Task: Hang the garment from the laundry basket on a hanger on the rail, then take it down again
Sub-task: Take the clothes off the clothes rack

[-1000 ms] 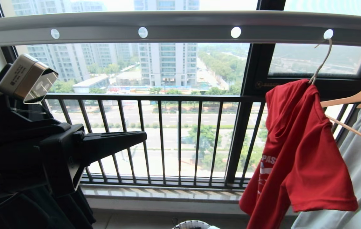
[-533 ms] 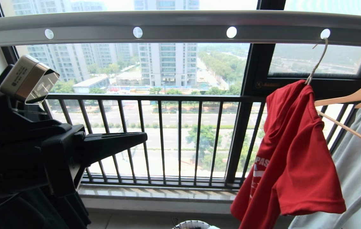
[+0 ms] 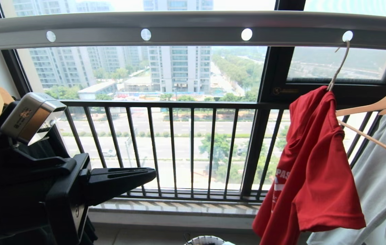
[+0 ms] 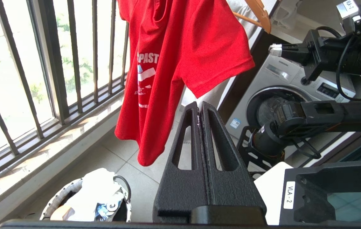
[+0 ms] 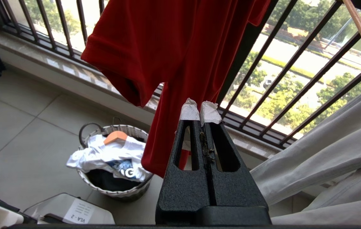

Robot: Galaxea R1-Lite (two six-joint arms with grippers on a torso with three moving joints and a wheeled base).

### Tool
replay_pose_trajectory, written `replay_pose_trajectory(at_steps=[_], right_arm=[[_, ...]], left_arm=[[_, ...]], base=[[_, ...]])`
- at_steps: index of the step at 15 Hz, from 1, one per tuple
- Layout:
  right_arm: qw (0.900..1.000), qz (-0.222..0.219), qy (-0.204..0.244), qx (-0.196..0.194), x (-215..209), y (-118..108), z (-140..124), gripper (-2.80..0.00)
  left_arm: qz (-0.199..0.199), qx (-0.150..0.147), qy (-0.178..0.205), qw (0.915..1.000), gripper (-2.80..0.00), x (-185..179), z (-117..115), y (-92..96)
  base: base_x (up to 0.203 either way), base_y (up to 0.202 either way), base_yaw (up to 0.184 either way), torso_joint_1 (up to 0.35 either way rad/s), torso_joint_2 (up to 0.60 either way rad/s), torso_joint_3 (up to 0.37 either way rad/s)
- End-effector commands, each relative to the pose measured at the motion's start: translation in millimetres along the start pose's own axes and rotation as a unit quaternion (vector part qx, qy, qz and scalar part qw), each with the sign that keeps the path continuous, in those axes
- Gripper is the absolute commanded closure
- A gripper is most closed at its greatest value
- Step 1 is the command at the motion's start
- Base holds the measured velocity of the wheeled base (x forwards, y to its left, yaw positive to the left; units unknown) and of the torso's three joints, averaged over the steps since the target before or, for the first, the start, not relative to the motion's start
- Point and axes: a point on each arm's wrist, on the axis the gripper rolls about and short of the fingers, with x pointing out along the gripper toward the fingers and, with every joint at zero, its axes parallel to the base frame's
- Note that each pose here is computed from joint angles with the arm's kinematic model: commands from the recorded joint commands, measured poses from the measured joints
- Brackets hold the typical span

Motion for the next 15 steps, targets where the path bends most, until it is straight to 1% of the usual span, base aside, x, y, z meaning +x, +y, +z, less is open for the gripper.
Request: replay_pose_trajectory(at_steps=[1, 3, 4, 6, 7, 8, 10, 12, 13, 14, 15], right_arm=[[1.000, -0.001, -0.001, 0.000, 0, 0, 1, 0.00], [1.000, -0.002, -0.005, 0.001, 0, 0, 1, 0.00], [1.000, -0.002, -0.006, 0.001, -1, 0, 2, 0.00], [1.000, -0.003, -0.010, 0.002, -1, -1, 3, 0.00], [1.000, -0.004, -0.014, 0.009, -3, -1, 5, 0.00], [1.000, -0.004, -0.018, 0.019, -4, -1, 6, 0.00], [1.000, -0.003, -0.009, 0.022, -8, 0, 0, 0.00], [1.000, -0.002, -0.003, 0.021, -10, 0, -4, 0.00], [1.000, -0.001, 0.000, 0.021, -9, 0, -3, 0.00], [1.000, -0.001, 0.003, 0.021, -7, 0, -2, 0.00], [1.000, -0.002, 0.003, 0.021, -7, 0, -2, 0.00]], left_arm=[[-0.029, 0.003, 0.003, 0.9996, 0.00, -17, -4, -17.6], [-0.062, 0.003, 0.013, 0.9980, 0.00, -37, -8, -34.2], [-0.081, 0.004, 0.017, 0.9966, 0.00, -49, -13, -41.9], [-0.097, 0.010, 0.014, 0.9951, 0.00, -72, -29, -53.0], [-0.090, 0.015, 0.006, 0.9958, 0.00, -82, -35, -56.4], [-0.067, 0.014, 0.000, 0.9977, 0.00, -88, -41, -55.7], [-0.038, 0.021, -0.014, 0.9990, 0.00, -98, -54, -58.3], [-0.027, 0.039, -0.039, 0.9981, 0.00, -113, -66, -67.8], [-0.024, 0.039, -0.041, 0.9981, 0.00, -120, -73, -72.3], [-0.017, 0.027, -0.031, 0.9990, 0.00, -126, -81, -75.0], [-0.003, 0.027, -0.034, 0.9991, 0.00, -131, -88, -78.2]], base=[[0.000, 0.000, 0.000, 0.000, 0.00, 0.000], [0.000, 0.000, 0.000, 0.000, 0.00, 0.000], [0.000, 0.000, 0.000, 0.000, 0.00, 0.000], [0.000, 0.000, 0.000, 0.000, 0.00, 0.000], [0.000, 0.000, 0.000, 0.000, 0.00, 0.000], [0.000, 0.000, 0.000, 0.000, 0.00, 0.000], [0.000, 0.000, 0.000, 0.000, 0.00, 0.000], [0.000, 0.000, 0.000, 0.000, 0.00, 0.000], [0.000, 0.000, 0.000, 0.000, 0.00, 0.000], [0.000, 0.000, 0.000, 0.000, 0.00, 0.000], [0.000, 0.000, 0.000, 0.000, 0.00, 0.000]])
